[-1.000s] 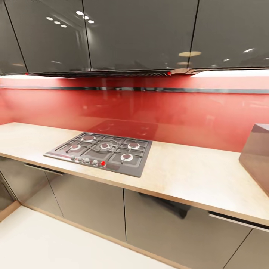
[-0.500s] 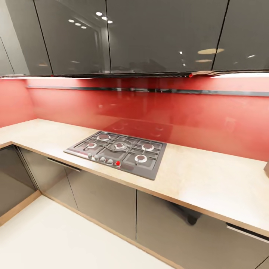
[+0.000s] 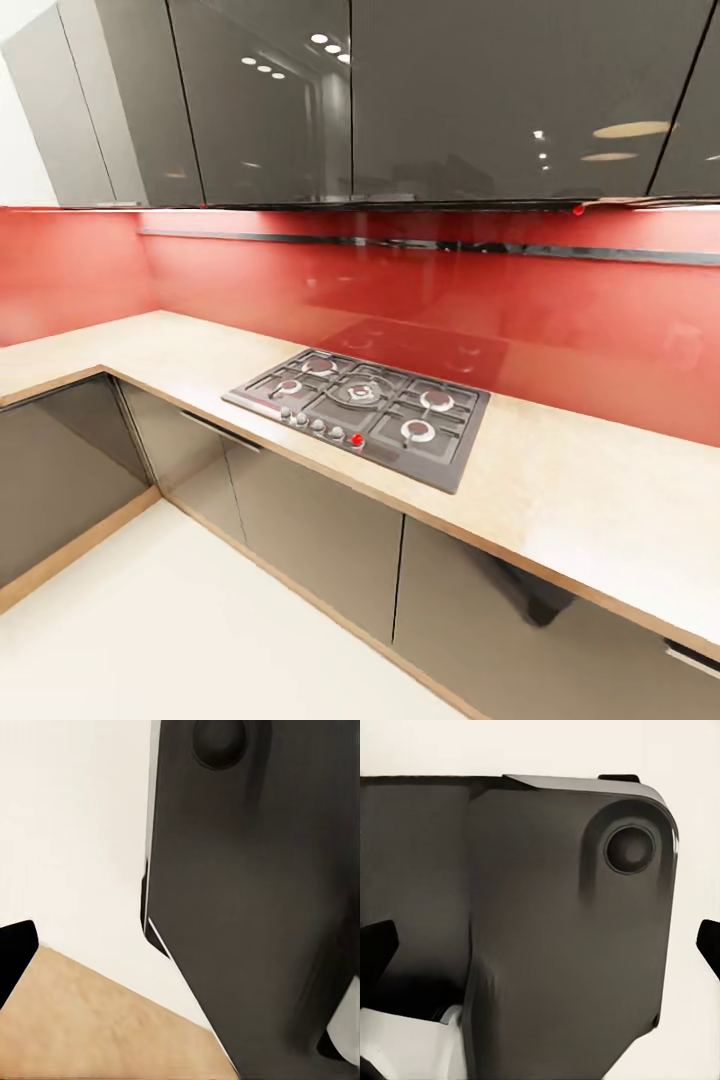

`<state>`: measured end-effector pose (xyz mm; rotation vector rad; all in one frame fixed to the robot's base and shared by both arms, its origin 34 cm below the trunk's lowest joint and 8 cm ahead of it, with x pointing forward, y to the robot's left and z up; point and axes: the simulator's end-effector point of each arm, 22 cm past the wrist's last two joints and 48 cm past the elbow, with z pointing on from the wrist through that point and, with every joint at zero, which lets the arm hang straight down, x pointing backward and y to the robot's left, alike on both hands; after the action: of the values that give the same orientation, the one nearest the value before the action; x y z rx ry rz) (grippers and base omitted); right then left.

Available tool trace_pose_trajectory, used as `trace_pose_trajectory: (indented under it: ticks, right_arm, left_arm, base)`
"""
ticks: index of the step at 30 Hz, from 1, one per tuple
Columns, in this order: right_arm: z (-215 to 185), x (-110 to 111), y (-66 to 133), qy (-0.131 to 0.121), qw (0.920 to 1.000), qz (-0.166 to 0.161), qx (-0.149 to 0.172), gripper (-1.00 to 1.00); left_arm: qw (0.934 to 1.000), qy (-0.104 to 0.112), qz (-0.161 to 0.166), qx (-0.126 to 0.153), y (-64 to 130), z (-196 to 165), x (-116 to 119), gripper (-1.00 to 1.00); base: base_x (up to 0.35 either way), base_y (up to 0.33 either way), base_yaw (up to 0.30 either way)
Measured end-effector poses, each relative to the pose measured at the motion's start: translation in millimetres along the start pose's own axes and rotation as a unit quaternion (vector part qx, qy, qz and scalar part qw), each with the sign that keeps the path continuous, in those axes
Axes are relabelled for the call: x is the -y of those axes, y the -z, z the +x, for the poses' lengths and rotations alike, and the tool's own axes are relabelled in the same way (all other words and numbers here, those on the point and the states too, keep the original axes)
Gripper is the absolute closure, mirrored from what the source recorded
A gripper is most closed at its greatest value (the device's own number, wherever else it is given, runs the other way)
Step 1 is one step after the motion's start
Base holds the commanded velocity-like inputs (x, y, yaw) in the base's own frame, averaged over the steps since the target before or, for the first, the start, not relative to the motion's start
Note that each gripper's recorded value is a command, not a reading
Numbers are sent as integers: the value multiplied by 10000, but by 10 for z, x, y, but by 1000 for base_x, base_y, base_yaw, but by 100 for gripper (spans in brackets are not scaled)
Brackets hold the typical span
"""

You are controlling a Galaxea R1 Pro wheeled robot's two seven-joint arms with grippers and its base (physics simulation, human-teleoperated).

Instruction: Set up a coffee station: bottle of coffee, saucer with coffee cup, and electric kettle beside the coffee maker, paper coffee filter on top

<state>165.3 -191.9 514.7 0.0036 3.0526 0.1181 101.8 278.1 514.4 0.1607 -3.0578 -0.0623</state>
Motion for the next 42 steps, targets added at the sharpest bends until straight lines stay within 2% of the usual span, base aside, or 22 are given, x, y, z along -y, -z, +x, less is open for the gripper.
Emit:
trace_pose_trajectory:
  ticks: [42]
  right_arm:
    - [138, -40, 532, -11, 9999, 1, -137, -100]
  left_arm:
    - [9999, 0, -12, -139, 520, 222, -38, -100]
  base:
    - [0, 0, 266]
